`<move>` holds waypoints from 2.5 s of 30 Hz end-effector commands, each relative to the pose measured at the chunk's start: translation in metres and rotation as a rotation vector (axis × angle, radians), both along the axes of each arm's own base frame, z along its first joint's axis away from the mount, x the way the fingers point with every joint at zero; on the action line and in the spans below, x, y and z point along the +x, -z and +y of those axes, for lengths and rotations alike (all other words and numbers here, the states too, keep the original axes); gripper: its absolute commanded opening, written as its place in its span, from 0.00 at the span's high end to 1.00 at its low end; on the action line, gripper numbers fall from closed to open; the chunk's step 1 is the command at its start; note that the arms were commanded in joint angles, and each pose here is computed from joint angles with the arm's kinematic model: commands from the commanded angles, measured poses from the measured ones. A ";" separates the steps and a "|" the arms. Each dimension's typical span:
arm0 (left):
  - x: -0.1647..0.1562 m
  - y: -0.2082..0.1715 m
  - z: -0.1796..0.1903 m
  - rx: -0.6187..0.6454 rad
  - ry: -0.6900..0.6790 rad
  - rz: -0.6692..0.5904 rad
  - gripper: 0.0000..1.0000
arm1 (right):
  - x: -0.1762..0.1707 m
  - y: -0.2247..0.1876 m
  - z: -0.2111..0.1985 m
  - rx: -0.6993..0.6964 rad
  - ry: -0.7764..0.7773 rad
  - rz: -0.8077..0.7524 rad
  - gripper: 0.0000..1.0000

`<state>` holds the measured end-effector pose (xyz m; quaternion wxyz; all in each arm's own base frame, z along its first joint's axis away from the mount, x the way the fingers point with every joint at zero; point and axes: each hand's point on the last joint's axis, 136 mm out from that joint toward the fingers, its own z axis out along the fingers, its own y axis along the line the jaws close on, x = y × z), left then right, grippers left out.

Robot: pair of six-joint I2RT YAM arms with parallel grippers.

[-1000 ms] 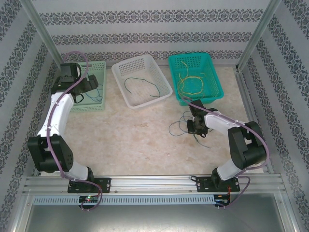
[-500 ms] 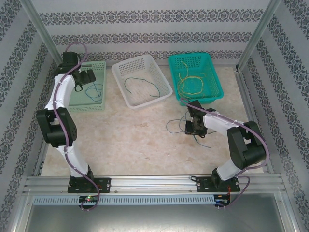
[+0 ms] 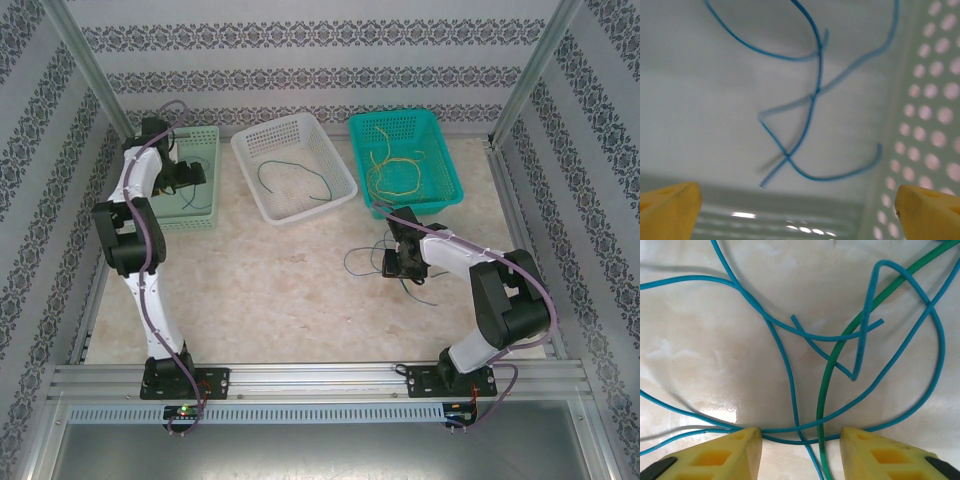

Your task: Untangle the cables

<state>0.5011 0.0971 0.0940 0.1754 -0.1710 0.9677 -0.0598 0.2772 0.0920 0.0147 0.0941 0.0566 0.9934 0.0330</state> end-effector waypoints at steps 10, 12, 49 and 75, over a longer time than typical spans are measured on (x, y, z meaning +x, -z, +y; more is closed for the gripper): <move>0.000 -0.049 -0.017 -0.305 -0.073 -0.193 0.04 | 0.002 -0.009 0.006 0.015 -0.031 -0.021 0.59; -0.004 -0.058 -0.018 -0.287 -0.087 -0.213 0.04 | -0.001 -0.007 0.006 0.009 -0.034 -0.008 0.60; -0.173 -0.029 -0.383 -0.078 0.894 -0.228 0.16 | 0.022 -0.072 -0.002 0.298 0.166 -0.239 0.35; -0.149 0.081 -0.470 -0.086 0.971 -0.004 0.59 | 0.021 -0.083 -0.027 0.349 0.253 -0.368 0.14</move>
